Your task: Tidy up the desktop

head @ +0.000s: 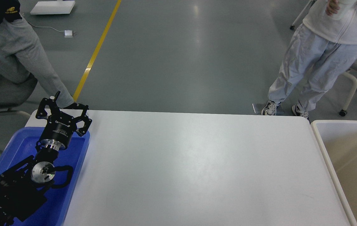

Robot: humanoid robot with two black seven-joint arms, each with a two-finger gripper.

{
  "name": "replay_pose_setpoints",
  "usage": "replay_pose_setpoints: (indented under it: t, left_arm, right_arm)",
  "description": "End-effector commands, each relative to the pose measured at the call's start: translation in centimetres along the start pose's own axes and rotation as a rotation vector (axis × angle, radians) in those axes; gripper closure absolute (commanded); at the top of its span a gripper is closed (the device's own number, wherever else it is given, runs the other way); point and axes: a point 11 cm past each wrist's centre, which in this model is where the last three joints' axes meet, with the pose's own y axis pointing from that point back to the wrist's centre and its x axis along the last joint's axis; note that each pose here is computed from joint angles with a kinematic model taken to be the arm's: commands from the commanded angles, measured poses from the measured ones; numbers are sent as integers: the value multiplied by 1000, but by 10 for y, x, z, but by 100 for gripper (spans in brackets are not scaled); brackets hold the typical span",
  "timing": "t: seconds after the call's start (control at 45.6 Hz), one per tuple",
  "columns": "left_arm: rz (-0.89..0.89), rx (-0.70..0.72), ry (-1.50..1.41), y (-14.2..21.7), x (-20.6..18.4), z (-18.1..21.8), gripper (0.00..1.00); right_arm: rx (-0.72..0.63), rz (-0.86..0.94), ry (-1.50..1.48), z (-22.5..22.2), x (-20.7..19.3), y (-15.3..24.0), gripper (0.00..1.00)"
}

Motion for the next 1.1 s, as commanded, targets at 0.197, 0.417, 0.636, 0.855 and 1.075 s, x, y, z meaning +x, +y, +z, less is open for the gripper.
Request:
replay_pose_setpoints:
  t: [0.197,0.417,0.636,0.855,1.075]
  left_arm:
    - [0,0,0,0,0,0,0]
    - [1,1,0,1,1,0,0]
    - [1,1,0,1,1,0,0]
    - [1,2,-1,1,1,0,0]
    - [2,1,0,1,1,-1,0]
  right_arm:
    - [-178,185,-127,99,-38,-17,100]
    - [-227,227,-120,113,-57,-21,100]
    - [-296,244,-215,127,-79,-21,100]
    - [-292,282,-234,127,-75,-21,100]
    - [-288,309,-218,123,-71,-24,100]
